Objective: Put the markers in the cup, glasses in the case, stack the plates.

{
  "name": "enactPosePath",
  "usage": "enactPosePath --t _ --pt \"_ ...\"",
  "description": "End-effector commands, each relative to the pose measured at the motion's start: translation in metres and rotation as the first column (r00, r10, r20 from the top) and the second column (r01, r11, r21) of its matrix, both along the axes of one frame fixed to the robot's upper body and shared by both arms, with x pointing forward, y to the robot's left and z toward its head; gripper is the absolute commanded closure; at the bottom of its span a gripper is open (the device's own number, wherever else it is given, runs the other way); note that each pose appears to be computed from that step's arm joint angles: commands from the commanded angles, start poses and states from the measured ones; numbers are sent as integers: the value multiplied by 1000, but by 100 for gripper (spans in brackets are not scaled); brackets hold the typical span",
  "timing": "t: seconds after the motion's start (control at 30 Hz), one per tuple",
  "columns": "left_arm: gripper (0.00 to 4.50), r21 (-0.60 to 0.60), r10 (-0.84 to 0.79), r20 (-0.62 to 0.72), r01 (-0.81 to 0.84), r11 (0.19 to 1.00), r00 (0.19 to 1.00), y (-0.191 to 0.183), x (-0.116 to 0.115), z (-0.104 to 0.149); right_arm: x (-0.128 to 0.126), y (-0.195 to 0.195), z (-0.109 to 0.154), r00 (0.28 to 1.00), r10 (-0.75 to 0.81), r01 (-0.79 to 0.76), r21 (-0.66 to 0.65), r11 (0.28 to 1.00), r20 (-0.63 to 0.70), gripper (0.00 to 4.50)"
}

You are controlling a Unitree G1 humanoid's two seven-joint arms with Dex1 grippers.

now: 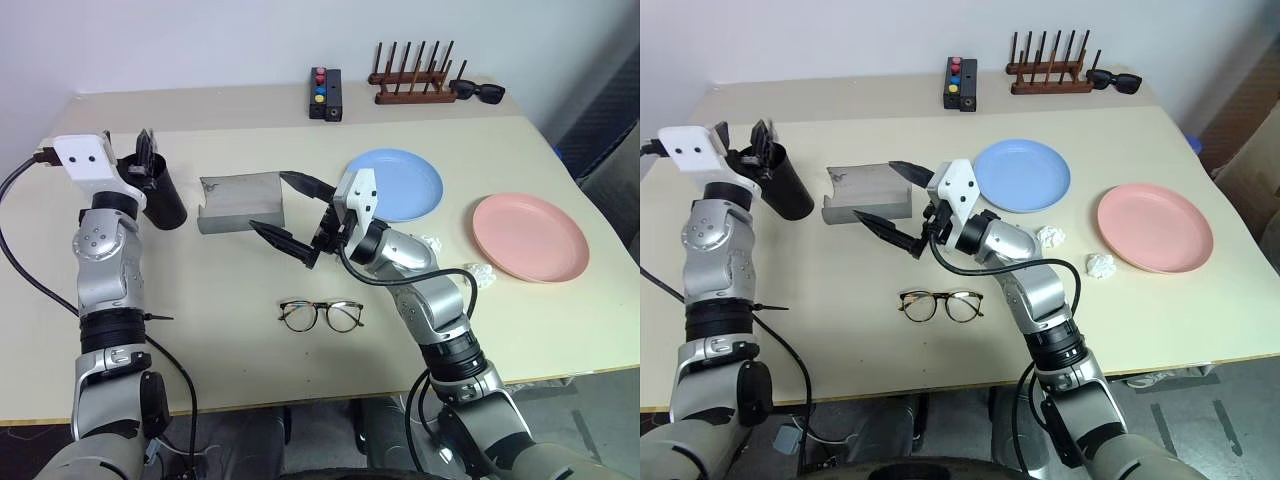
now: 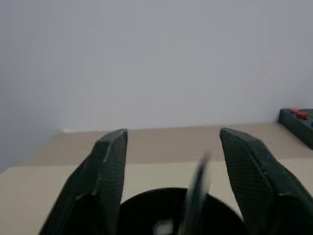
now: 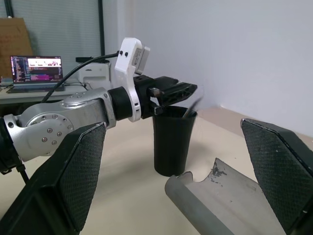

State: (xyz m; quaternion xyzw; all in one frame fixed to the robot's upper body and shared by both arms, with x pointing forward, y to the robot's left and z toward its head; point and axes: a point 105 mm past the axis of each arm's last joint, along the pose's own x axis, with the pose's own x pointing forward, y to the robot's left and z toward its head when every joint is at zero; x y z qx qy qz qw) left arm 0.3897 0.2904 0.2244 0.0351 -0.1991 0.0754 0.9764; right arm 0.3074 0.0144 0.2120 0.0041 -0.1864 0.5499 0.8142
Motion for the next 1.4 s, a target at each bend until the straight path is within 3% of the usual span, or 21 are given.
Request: enactPosePath --t 0.03,0.2,0.27,0.37,0.43,0.5,0.63,0.73,0.9,1.07,1.23,1.33,1.4 --pt "177 9 -9 47 8 1000 999 -4 -3 14 -4 1 14 999 10 -12 32 999 44 0" --pt "177 -5 -26 71 26 1000 997 -6 -5 20 -4 0 13 999 8 -9 29 1000 45 0" --pt "177 6 -104 99 104 995 990 -15 -7 33 -3 -2 13 999 0 -1 24 1000 47 0" --pt "100 50 -283 88 280 959 955 -35 -10 49 0 -7 12 998 -20 19 11 1000 52 0" --pt "4 121 -417 21 412 903 909 -54 -13 52 3 -11 12 998 -33 33 2 999 55 0" --pt "4 171 -545 -85 551 817 834 -73 -18 48 5 -16 12 997 -48 49 -9 999 59 0" --pt "4 174 -663 -391 758 629 639 -98 -27 13 8 -26 11 995 -71 74 -37 997 67 0" --pt "4 94 -645 -573 822 561 506 -102 -27 -20 8 -32 8 995 -74 78 -65 995 71 0" --pt "4 34 -500 -754 786 618 426 -85 -7 -61 5 -35 5 995 -79 84 -81 993 68 0" --pt "4 76 -389 -821 755 652 419 -74 9 -77 1 -33 2 995 -81 85 -80 993 56 0" --pt "4 69 -356 -858 768 637 372 -71 11 -91 0 -33 1 995 -90 94 -77 993 51 0" --pt "77 54 -363 -863 779 624 350 -72 10 -96 0 -33 1 995 -92 95 -76 993 50 0" --pt "178 49 -370 -862 784 619 346 -73 9 -97 0 -33 1 995 -92 95 -76 993 49 0"
